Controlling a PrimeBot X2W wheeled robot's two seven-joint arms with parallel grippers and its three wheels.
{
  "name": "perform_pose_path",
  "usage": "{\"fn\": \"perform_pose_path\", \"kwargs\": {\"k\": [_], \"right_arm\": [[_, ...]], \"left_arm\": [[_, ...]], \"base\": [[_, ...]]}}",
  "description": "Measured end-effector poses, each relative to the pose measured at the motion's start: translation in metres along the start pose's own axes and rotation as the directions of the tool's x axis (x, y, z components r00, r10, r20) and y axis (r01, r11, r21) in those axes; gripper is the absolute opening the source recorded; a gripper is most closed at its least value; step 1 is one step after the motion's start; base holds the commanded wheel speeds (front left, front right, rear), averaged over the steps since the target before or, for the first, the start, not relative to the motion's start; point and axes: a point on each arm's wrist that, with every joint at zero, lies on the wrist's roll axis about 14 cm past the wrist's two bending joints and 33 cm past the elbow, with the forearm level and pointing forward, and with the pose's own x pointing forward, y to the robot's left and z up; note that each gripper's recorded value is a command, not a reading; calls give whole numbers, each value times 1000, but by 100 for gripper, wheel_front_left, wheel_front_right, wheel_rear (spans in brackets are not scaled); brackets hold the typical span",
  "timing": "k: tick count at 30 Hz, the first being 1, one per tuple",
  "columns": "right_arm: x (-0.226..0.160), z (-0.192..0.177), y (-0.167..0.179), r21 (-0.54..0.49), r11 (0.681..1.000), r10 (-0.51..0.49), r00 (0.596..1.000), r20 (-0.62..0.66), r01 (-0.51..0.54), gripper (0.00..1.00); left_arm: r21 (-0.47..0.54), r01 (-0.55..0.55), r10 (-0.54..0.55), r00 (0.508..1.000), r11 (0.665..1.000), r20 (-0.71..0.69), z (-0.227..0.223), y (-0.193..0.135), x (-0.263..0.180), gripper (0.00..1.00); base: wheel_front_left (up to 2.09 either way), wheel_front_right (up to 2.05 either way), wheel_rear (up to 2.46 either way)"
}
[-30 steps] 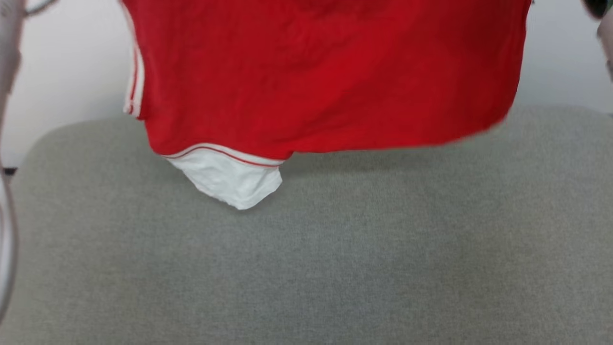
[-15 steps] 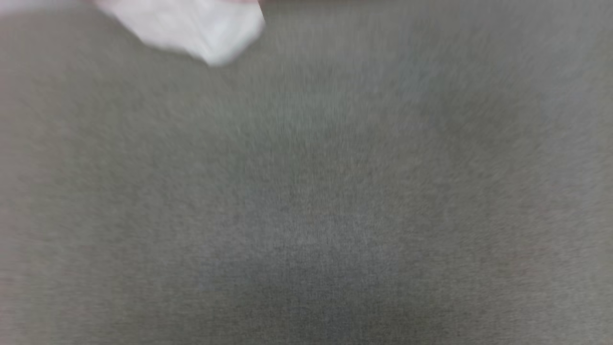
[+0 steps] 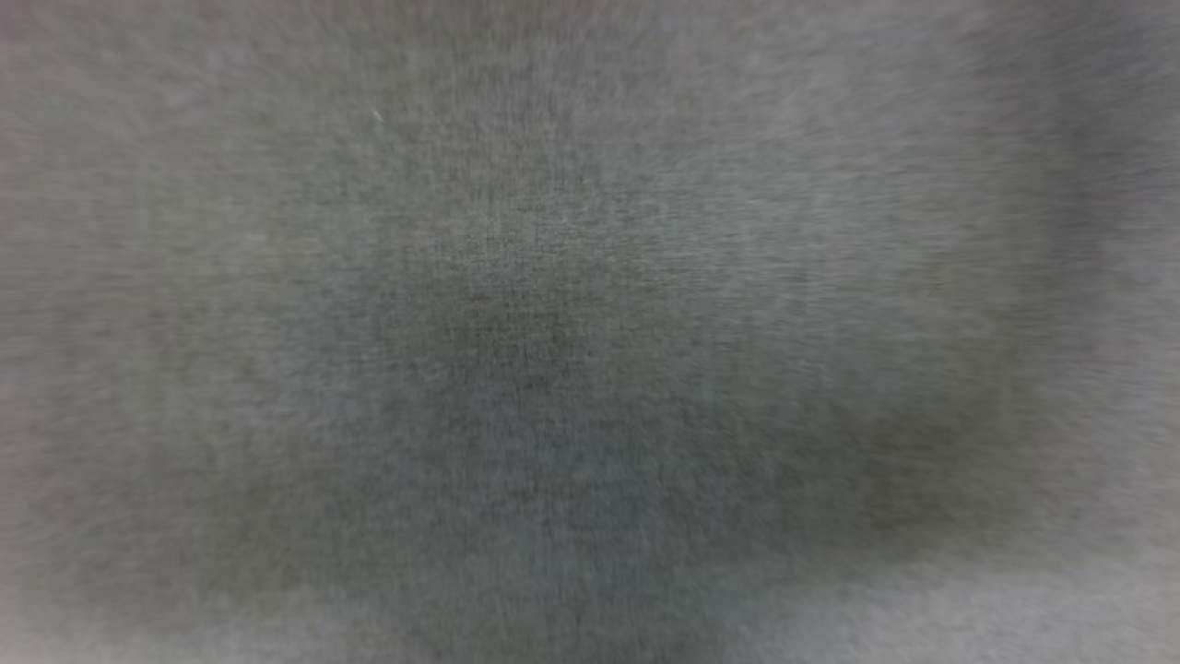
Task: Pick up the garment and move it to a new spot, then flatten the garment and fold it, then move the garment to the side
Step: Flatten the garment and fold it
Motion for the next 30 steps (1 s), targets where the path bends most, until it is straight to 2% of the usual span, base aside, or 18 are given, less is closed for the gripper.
{"fn": "perform_pose_path", "kwargs": {"k": [5,9,12,15,20,22,27,28,30], "right_arm": [[-26,-91,44,31,999,46,985,-165,-41,0],[-44,-133,70,78,995,76,963,-258,-57,0],[-47,-137,79,99,993,93,956,-278,-68,0],[-49,-137,69,118,992,79,951,-300,-46,0],[-50,-117,73,202,978,107,945,-310,-45,0],[-53,-111,75,221,973,130,940,-315,-60,0],[-109,-121,102,289,949,246,871,-425,-127,0],[-115,-116,103,286,947,264,865,-426,-148,0],[-123,-104,99,310,940,270,866,-420,-143,0]], "left_arm": [[-42,-45,36,982,998,-185,-114,7,-50,0],[-48,-88,68,946,995,-318,-169,15,-91,0],[-52,-94,68,924,994,-376,-182,15,-107,0],[-49,-108,76,897,993,-435,-189,17,-121,0],[-34,-117,82,844,993,-529,-178,21,-132,0],[-29,-88,55,818,996,-573,-176,12,-141,0],[-66,-69,3,712,995,-702,-179,-9,-200,0],[-72,-63,-9,691,995,-723,-176,-12,-209,0],[-83,-39,-35,679,996,-733,-161,-18,-221,0]], "base": [[0,0,0],[0,0,0],[0,0,0],[0,0,0],[0,0,0],[0,0,0],[0,0,0],[0,0,0],[0,0,0]]}}
